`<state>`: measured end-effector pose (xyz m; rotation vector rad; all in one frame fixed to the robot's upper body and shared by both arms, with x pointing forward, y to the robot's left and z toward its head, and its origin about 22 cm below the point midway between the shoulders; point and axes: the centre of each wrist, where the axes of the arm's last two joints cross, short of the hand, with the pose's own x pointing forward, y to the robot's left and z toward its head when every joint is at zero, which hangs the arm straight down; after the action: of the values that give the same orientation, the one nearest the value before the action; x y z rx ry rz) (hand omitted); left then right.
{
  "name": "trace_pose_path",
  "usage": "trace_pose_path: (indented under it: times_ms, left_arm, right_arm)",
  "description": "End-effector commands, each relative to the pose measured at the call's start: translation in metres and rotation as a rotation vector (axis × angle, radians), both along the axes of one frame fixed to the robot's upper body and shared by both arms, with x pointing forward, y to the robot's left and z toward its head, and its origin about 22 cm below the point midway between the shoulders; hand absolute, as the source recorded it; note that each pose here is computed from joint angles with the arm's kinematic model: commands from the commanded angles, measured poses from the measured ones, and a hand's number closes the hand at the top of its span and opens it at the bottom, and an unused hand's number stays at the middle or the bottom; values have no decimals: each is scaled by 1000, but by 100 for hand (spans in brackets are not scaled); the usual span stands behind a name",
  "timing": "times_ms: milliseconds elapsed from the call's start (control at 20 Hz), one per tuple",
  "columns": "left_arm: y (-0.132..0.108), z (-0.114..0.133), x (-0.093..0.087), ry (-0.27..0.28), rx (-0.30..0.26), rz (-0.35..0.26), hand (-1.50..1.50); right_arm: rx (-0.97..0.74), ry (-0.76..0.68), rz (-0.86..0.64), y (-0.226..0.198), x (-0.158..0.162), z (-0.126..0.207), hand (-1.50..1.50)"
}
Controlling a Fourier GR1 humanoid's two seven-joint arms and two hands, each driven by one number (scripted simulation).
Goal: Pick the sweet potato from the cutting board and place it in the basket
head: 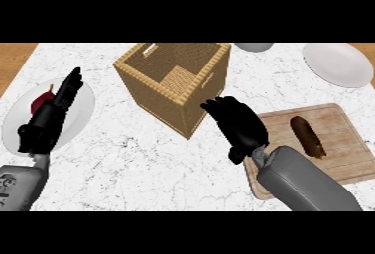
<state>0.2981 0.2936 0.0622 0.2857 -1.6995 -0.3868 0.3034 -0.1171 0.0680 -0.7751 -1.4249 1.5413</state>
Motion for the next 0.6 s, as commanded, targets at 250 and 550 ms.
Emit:
trace_pose_path:
  times_ms: [250, 550]
  left_arm:
    - [-8, 4, -2, 3, -1, -5, 0]
    - [1, 12, -12, -20, 6, 9, 0]
  right_arm:
    - [-671, 218, -67, 25, 25, 65, -150]
    - [-786, 350, -113, 51, 32, 93, -150]
